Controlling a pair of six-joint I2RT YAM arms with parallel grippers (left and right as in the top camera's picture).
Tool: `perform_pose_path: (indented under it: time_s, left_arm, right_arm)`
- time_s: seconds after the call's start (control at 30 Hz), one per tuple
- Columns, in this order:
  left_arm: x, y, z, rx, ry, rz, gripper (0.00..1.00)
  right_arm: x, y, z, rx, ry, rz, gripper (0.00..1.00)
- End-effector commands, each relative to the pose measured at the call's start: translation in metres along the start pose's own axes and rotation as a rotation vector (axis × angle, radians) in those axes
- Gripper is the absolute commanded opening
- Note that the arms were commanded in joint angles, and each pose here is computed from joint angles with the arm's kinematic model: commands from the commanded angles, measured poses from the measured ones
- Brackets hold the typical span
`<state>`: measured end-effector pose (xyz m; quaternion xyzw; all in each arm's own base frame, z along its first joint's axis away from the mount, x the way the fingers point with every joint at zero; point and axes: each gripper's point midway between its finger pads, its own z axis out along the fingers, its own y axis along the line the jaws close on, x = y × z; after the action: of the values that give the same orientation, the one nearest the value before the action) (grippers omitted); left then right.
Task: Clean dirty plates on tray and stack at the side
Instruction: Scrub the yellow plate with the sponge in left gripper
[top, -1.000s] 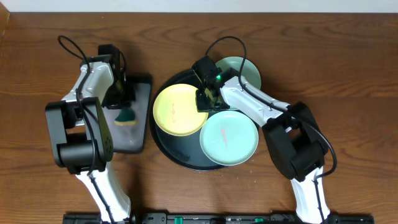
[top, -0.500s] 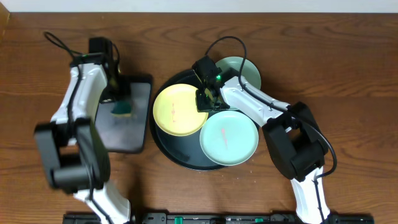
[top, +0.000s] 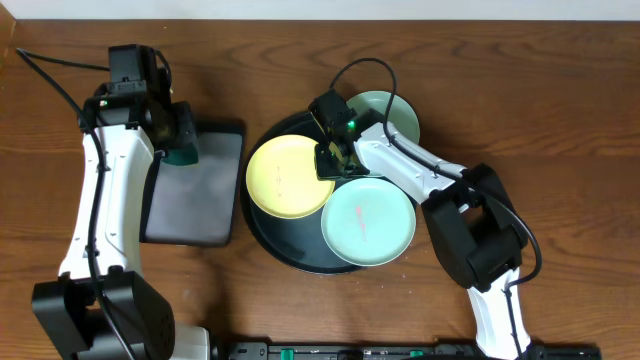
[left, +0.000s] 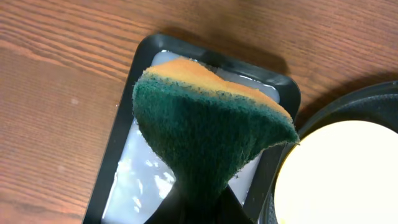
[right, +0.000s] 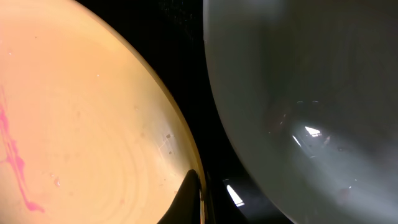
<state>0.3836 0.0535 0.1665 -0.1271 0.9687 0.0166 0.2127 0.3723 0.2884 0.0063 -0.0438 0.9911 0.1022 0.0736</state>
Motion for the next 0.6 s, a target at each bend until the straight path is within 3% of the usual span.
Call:
perform_pose_path:
  time_s: [0.0,0.23,0.57]
  left_arm:
    - [-0.007,0.003,-0.024,-0.011,-0.065,-0.033,0.07]
    - [0.007,-0.009,-0.024,-0.014,-0.066,-0.083,0.07]
    - [0.051,-0.091,0.028,0.178,0.022,-0.005,0.08]
  right_arm:
    - [-0.003,-0.009,0.006,0.057,-0.023,-0.009,0.01]
    - [-0.002,-0.008,0.006,0.05,-0.019,-0.007,0.01]
    - [-0.001,-0.007,0.006,0.035,-0.01,-0.012,0.02]
